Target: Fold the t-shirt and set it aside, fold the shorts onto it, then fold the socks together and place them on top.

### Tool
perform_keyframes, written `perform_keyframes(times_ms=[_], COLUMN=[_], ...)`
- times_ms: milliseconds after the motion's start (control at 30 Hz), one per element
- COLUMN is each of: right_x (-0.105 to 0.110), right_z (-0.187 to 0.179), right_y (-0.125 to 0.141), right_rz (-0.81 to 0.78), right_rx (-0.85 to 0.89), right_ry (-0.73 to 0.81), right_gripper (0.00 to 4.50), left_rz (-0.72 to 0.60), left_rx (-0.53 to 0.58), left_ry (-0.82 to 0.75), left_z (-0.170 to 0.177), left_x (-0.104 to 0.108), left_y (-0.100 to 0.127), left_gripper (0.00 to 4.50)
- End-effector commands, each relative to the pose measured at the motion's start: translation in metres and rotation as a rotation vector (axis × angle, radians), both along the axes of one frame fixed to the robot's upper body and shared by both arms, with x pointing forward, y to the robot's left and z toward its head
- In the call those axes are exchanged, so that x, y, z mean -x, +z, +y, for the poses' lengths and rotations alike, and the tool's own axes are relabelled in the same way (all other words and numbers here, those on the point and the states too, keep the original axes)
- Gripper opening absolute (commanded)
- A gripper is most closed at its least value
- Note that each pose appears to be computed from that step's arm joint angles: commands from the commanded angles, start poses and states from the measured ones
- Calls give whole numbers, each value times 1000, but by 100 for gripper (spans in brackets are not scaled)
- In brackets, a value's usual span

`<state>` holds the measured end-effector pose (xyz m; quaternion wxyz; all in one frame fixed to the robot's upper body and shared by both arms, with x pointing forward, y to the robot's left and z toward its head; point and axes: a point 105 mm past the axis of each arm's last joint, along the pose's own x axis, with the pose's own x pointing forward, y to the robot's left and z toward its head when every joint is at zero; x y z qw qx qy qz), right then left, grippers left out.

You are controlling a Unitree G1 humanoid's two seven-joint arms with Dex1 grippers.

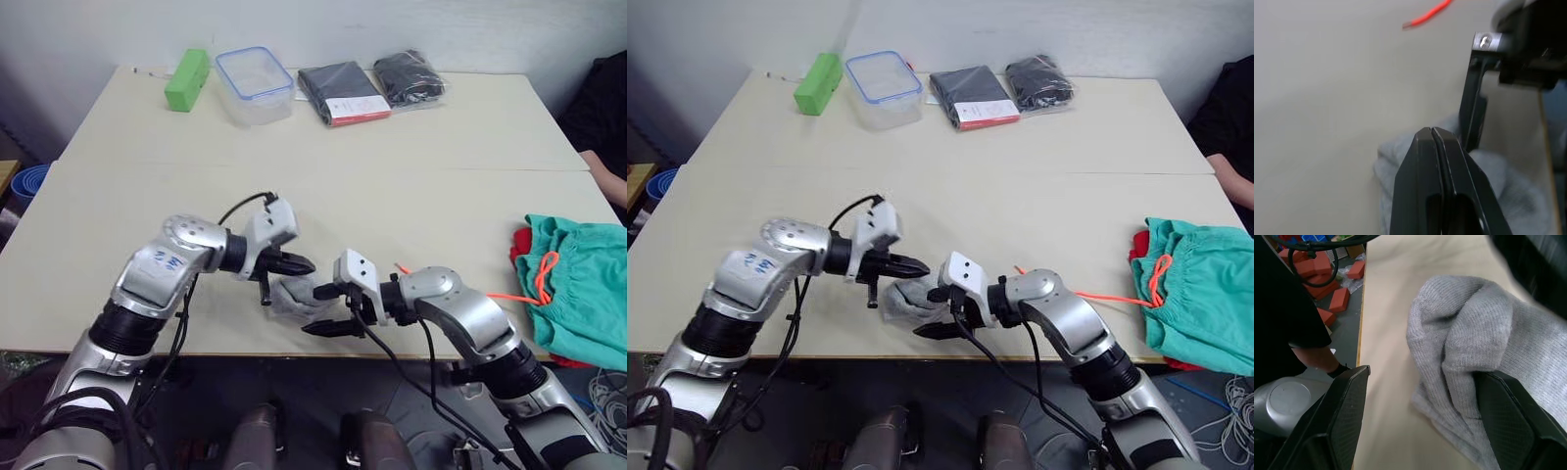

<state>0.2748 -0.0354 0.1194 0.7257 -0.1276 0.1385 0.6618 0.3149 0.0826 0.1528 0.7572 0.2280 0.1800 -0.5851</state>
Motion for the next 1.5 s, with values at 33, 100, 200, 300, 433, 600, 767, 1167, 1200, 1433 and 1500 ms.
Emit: perform_keyframes(times_ms=[33, 100, 200, 300, 433, 600, 767, 1167, 1200, 1433, 1500], right_x=[3, 0, -6, -29, -39, -45, -42, -47, -47, -49, -49], right_z=[-9, -15, -19, -15, 2, 5, 0, -3, -4, -8, -11], right_y=[26, 33, 38, 34, 25, -1, -17, -21, -21, -6, 10], right_rz=[-49, -46, -43, -50, -62, -99, -149, -181, -183, -139, -69], right_rx=[-54, -68, -81, -89, -72, 43, 118, 132, 135, 63, -8], right_ry=[18, 0, -30, -127, -161, -191, -165, -193, -194, -208, -221], right_gripper=[336, 336, 241, 132, 4, 4, 4, 4, 4, 4, 4], left_rz=[-39, -35, -34, -31, -39, -44, -96, 8, 6, -34, -43], left_rx=[-45, -56, -63, -66, -74, -75, -9, -137, -164, -225, -204], left_ry=[-27, -31, -33, -45, -49, -42, -24, -73, -67, -8, 4], left_z=[5, 8, 11, 14, 15, 16, 15, 23, 27, 41, 40], left_x=[5, 8, 10, 15, 18, 20, 15, 41, 40, 27, 23], left_y=[-1, -5, -6, -9, -11, -12, 5, -37, -43, -55, -50], left_gripper=[0, 0, 0, 0, 0, 0, 0, 0, 0, 0, 0])
